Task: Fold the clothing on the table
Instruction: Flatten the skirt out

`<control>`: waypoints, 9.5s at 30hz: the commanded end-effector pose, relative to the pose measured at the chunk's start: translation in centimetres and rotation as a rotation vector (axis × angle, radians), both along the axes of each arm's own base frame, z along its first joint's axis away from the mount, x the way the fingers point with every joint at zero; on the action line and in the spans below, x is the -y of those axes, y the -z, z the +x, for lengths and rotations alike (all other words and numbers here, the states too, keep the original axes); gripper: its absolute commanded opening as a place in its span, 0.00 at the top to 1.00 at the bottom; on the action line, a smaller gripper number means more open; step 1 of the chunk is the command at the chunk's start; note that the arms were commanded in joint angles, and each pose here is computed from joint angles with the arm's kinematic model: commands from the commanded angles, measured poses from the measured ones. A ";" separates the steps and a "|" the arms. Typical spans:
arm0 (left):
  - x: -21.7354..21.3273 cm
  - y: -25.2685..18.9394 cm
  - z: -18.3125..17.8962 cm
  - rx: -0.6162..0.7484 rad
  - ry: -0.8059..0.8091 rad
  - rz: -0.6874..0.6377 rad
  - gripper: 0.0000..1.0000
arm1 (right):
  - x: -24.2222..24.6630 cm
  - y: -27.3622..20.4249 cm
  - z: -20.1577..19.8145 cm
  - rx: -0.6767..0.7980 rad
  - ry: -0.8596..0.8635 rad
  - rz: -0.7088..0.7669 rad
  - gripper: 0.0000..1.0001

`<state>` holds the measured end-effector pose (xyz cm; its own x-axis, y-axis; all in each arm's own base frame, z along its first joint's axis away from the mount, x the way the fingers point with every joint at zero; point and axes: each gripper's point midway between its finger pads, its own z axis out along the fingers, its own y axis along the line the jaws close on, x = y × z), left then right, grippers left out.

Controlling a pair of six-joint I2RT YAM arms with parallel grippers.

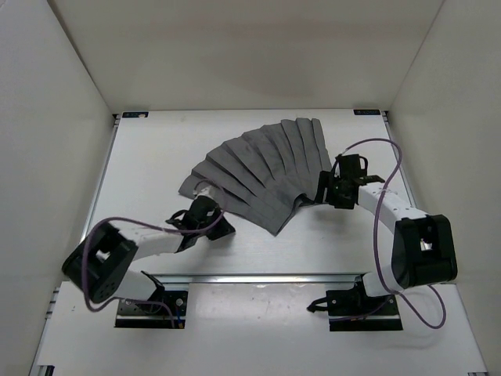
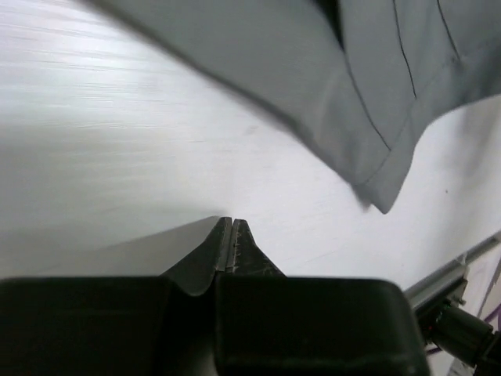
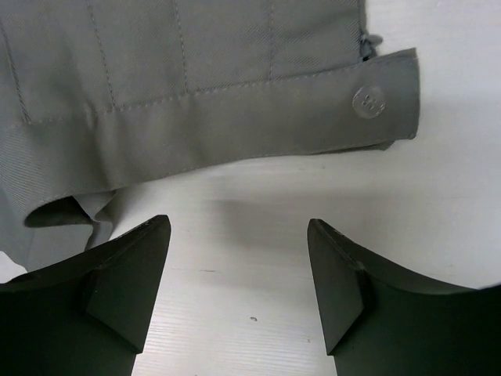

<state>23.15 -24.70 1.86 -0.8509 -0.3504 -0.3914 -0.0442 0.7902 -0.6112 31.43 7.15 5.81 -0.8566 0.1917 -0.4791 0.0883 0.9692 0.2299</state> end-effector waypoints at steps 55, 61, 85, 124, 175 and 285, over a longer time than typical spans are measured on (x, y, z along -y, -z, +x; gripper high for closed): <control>4.5 0.5 -2.5 -0.229 -0.182 -0.375 1.00 | 0.4 -2.9 1.3 0.154 0.060 0.075 0.17; 0.1 0.2 -2.9 -0.157 -0.155 -0.288 1.00 | -0.7 -0.7 0.4 0.113 0.047 0.113 0.25; -5.6 1.2 -3.7 -0.122 -0.174 -0.248 1.00 | -4.7 4.3 -4.7 -0.077 -0.035 0.176 0.99; -6.0 1.6 -4.9 -0.134 -0.012 -0.187 1.00 | -5.8 7.2 -7.4 -0.134 -0.054 0.237 0.83; -6.6 1.7 -4.7 -0.139 -0.023 -0.190 1.00 | -5.4 8.7 -6.7 -0.231 -0.173 -0.213 0.75; -8.2 -0.8 -2.1 0.007 -0.077 -0.047 0.48 | -19.8 -11.2 -0.9 0.344 -0.641 0.234 1.00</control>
